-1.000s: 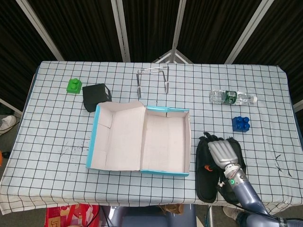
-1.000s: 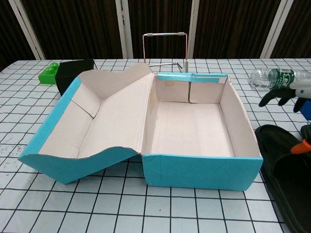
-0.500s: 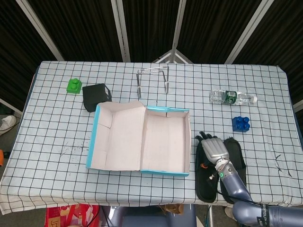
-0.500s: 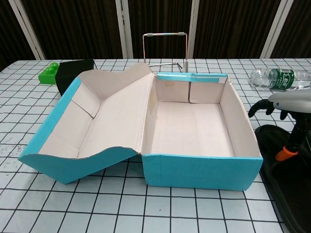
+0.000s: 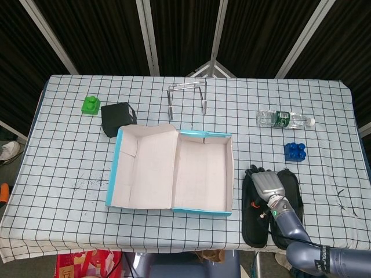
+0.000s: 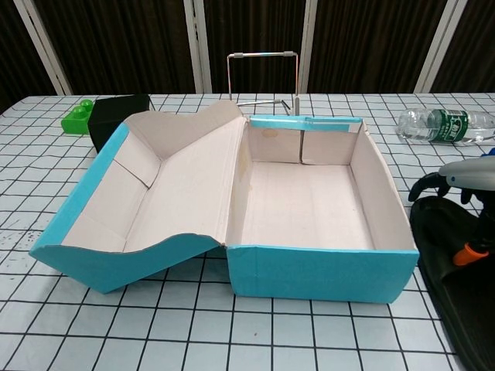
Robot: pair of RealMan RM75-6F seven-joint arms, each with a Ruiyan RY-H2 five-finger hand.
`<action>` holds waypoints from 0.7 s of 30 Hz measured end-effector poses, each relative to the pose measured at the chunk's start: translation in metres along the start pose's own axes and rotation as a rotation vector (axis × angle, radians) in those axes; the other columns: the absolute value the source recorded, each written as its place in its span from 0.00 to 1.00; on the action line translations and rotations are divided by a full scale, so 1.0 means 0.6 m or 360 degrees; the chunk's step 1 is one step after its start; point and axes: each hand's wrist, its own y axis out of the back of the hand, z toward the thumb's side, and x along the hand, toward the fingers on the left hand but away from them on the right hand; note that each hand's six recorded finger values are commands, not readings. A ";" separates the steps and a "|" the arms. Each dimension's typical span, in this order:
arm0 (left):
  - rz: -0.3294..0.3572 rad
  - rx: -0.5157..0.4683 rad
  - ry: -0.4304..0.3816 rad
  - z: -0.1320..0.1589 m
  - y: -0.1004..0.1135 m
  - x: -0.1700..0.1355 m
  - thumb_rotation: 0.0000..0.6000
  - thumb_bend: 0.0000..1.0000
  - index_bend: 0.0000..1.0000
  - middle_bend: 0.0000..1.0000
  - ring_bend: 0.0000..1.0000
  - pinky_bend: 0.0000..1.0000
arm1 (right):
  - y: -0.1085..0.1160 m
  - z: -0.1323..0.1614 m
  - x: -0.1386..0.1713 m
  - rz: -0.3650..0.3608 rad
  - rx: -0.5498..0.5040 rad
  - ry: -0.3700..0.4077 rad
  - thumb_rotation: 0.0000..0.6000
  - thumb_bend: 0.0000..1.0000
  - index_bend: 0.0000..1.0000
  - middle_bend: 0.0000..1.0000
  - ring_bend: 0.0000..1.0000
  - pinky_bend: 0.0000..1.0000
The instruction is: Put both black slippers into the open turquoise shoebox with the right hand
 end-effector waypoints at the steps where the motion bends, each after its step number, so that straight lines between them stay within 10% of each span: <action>1: 0.0001 0.0002 -0.0001 0.000 0.000 0.000 1.00 0.64 0.23 0.07 0.03 0.10 | -0.002 -0.004 -0.001 0.0007 -0.0002 -0.0008 1.00 0.12 0.18 0.09 0.16 0.24; 21: 0.0003 0.0005 0.0014 -0.002 -0.001 0.002 1.00 0.64 0.23 0.07 0.03 0.10 | 0.032 0.000 0.017 -0.0077 -0.0283 0.0078 1.00 0.12 0.18 0.09 0.16 0.24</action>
